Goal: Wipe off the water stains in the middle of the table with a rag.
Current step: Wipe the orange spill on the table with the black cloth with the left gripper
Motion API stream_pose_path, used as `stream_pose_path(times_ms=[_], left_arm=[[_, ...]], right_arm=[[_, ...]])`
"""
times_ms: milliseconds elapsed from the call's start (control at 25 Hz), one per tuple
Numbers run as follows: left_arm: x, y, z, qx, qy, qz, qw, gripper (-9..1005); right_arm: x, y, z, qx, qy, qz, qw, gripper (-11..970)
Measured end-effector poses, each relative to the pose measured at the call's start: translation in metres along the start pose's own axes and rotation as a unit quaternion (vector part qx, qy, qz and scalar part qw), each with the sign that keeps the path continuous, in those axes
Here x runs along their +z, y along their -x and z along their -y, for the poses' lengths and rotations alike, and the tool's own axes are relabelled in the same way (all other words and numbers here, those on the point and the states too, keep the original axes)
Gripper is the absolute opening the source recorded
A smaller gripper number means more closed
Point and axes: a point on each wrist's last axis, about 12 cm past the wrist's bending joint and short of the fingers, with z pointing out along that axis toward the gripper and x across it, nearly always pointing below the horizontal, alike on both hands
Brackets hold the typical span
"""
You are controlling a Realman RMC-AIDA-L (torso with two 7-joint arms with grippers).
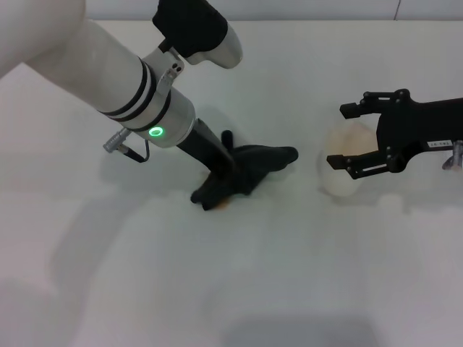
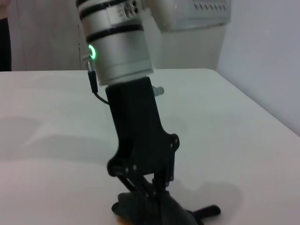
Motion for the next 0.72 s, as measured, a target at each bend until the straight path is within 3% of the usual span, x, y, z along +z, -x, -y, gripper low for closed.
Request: stream_pose_path(times_ms=[240,720], left_arm=[[-0.002,-0.002,0.01,0.024,-0.012,-0.009,1.0,106],[0.008,-0.007,0.004,0.009,-0.01,-0.041,0.999,110]], right_arm=[[0.0,0.001,0.001,-0.001,-0.002,0.001,1.0,873],[0.001,0.001,0.002,-0.002,-0.007,0.0,1.0,873]])
